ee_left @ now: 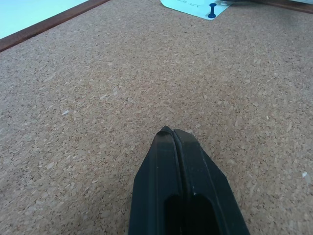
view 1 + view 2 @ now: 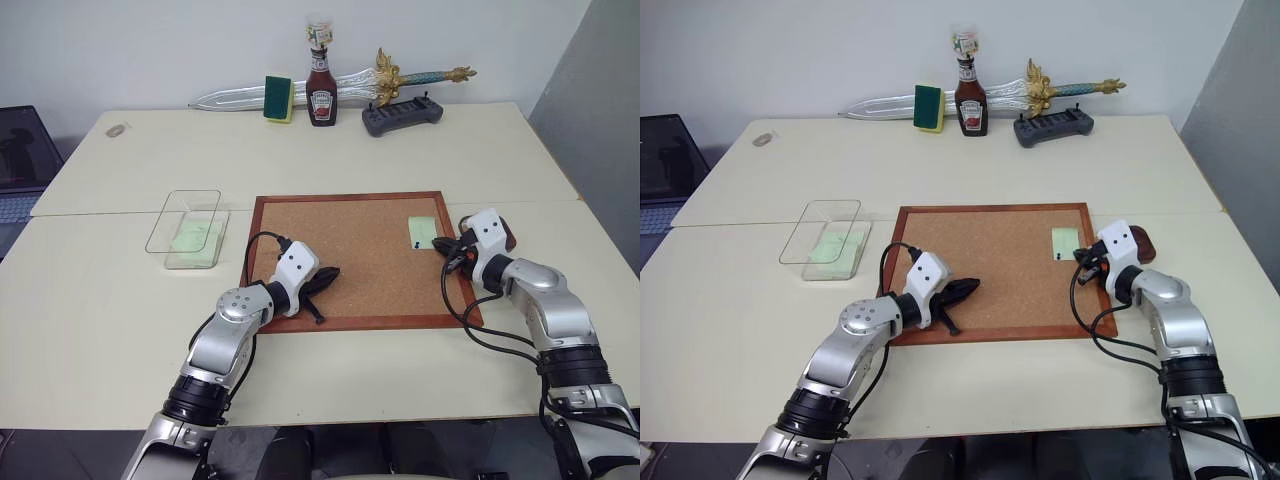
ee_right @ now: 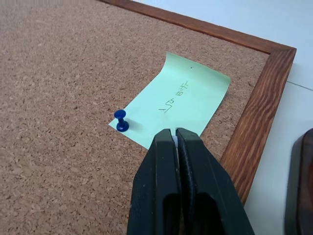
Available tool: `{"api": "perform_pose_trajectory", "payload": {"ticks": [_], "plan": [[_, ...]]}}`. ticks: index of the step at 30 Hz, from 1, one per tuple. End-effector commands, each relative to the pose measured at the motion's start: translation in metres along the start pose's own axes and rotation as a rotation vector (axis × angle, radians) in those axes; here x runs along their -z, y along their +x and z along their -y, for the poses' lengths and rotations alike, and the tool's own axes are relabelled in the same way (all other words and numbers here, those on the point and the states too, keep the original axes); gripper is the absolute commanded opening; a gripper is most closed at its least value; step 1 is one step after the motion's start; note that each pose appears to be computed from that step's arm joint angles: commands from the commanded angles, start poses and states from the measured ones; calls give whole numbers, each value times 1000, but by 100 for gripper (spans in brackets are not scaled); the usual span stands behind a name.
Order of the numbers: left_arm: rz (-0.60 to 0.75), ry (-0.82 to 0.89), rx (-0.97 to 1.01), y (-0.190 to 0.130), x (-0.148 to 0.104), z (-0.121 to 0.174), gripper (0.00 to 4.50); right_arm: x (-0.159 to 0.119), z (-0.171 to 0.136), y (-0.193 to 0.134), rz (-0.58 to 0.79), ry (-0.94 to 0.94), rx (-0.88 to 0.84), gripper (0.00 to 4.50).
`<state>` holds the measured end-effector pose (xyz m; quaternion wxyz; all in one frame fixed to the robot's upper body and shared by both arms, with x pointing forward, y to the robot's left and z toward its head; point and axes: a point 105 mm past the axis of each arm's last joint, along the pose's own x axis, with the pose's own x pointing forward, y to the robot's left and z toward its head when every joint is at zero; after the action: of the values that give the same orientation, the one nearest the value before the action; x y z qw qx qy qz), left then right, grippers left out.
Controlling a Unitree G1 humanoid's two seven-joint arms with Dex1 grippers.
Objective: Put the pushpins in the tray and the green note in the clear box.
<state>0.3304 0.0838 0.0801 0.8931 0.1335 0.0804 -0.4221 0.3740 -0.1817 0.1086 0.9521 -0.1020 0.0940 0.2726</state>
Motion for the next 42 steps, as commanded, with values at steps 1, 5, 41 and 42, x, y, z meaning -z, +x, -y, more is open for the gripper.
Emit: {"api": "perform_pose_trajectory", "payload": {"ticks": [1, 5, 41, 42], "plan": [[-105, -41, 60, 2, 30, 19, 0, -42, -5, -4, 170, -53, -13, 4], [-110, -42, 60, 1, 32, 20, 0, -43, -4, -4, 180, -49, -6, 4], [-114, -31, 72, 2, 33, 22, 0, -12, 79, -31, -34, -161, 400, 4], [-114, -30, 72, 2, 33, 22, 0, -12, 79, -31, -36, -161, 400, 4]]}}
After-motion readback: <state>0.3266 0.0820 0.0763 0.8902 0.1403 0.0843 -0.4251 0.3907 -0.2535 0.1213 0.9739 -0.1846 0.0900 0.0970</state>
